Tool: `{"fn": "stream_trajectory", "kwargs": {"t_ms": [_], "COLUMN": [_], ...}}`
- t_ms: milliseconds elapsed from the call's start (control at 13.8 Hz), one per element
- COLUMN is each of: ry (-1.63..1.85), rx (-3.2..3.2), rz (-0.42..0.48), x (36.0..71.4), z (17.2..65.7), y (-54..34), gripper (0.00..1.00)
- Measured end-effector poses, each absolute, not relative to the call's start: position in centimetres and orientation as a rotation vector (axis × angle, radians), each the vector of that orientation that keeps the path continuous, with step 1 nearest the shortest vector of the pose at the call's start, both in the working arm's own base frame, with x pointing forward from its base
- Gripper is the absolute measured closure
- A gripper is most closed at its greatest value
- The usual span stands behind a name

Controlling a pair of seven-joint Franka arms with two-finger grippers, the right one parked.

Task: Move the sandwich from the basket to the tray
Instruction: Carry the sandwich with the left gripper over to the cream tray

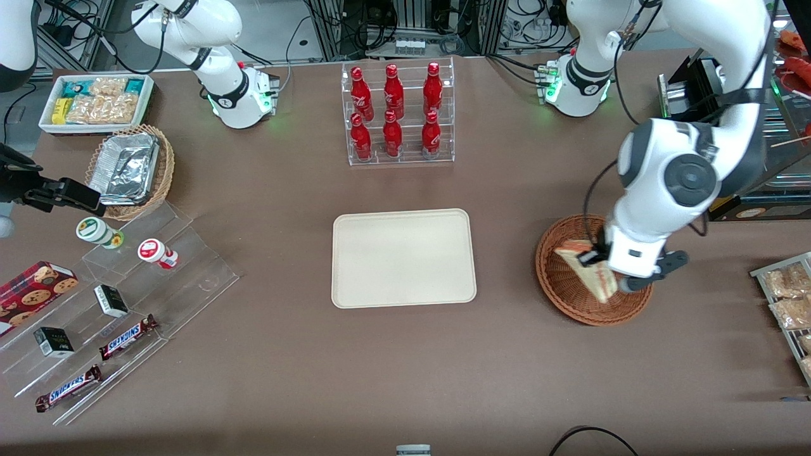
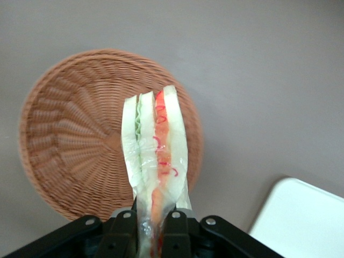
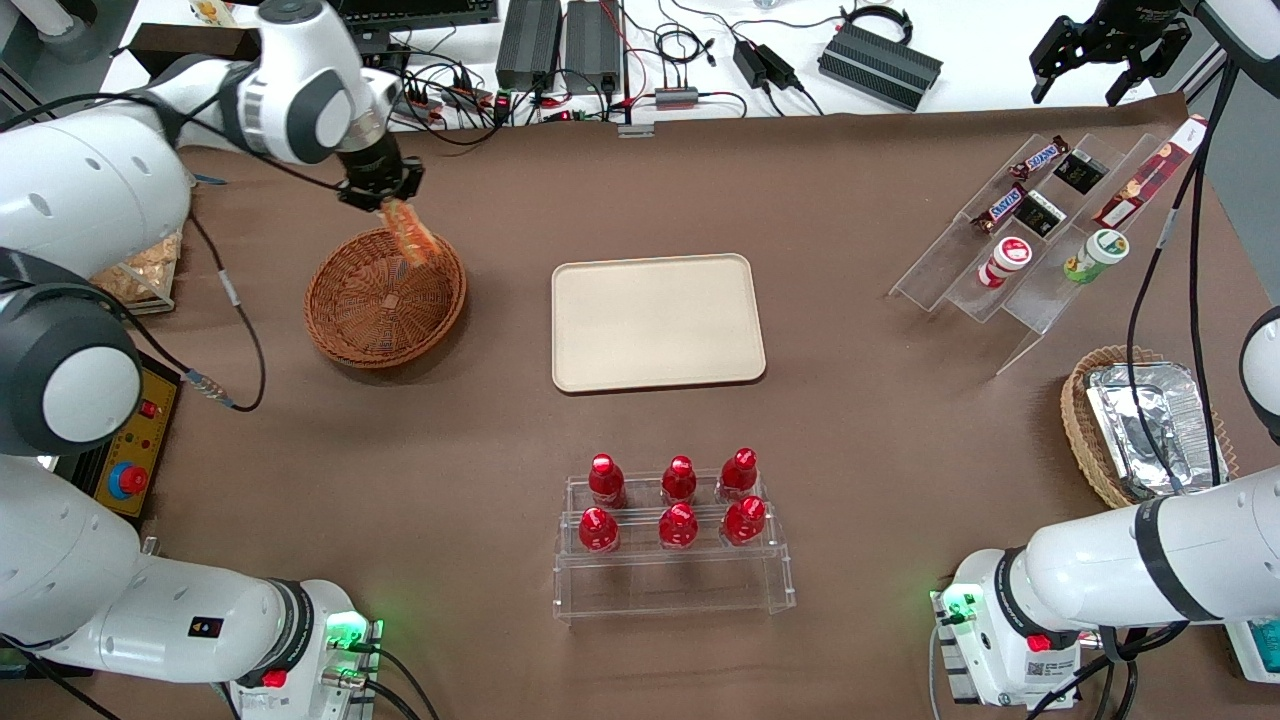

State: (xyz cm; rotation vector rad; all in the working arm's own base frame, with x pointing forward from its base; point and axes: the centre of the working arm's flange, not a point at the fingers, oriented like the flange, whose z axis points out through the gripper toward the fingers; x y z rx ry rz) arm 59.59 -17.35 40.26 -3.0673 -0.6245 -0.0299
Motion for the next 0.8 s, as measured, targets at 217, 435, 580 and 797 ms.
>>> {"fn": "stream_trajectory", "kwargs": {"t_ms": [217,435,580,797], "ry": [-0.442,-0.256,-0.155,-0.021], "rx": [-3.110,-3.135,-3.152,-3.167], "rz": [-0.039,-0.033,-0.044,-0.044], "x": [58.9,56.6,55.1,53.4], "z": [39.7,38.6,38.5,37.3], "y": [-25.1,-32.5,-36.5,-42.0], "gripper": [0.84,0.84,0.84,0.84]}}
